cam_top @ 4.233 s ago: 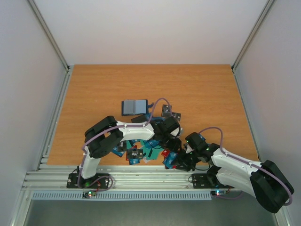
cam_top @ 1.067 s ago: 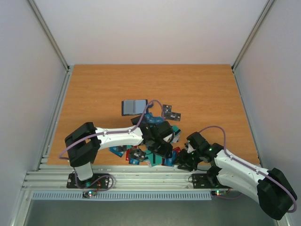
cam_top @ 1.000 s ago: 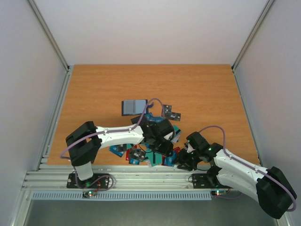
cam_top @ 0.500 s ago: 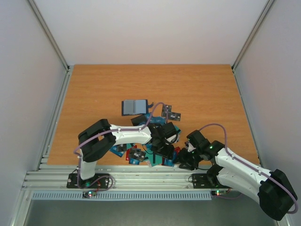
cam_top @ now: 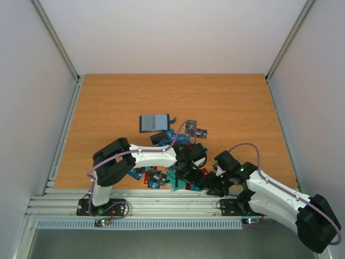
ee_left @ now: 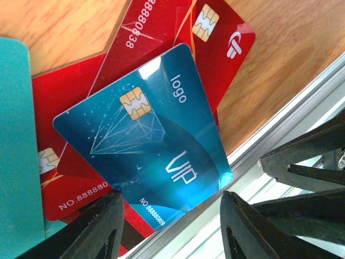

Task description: Put the credit cards into the card holder

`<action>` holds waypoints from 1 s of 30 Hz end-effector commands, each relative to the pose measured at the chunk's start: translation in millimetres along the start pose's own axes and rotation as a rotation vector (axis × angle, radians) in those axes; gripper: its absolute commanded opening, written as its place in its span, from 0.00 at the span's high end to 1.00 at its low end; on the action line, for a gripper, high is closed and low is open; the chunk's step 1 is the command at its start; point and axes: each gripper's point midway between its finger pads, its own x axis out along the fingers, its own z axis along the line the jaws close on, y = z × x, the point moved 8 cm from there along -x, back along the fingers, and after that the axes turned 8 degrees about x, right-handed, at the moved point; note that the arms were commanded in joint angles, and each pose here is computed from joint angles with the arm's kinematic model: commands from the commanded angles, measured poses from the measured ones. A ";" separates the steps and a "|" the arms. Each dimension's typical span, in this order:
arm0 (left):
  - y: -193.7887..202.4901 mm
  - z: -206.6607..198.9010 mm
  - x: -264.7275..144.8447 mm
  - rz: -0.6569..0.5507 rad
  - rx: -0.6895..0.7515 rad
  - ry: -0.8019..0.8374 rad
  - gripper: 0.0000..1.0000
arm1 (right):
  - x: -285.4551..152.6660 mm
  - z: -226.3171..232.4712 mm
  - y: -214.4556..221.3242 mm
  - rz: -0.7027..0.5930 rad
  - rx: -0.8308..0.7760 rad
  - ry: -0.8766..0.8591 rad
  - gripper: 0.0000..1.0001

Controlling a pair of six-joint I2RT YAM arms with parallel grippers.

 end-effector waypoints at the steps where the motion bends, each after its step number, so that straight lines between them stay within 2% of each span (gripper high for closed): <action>1: -8.0 -9.8 7.7 -0.009 0.025 0.034 0.48 | 6.0 0.3 -4.0 -0.011 0.003 -0.023 0.55; 12: -12.5 -25.0 -37.3 -0.104 0.042 0.051 0.50 | 13.9 2.3 -8.6 -0.004 -0.007 -0.046 0.55; 16: -20.5 -19.4 -53.4 -0.145 0.022 0.038 0.50 | 14.9 3.0 -9.3 -0.006 -0.015 -0.057 0.55; 24: -47.3 5.8 -37.0 -0.097 0.015 -0.011 0.52 | 18.2 -0.4 -10.1 0.000 -0.009 -0.051 0.55; 30: -62.1 8.1 -17.3 -0.054 0.042 -0.003 0.52 | 18.8 -1.2 -10.1 0.003 -0.008 -0.046 0.56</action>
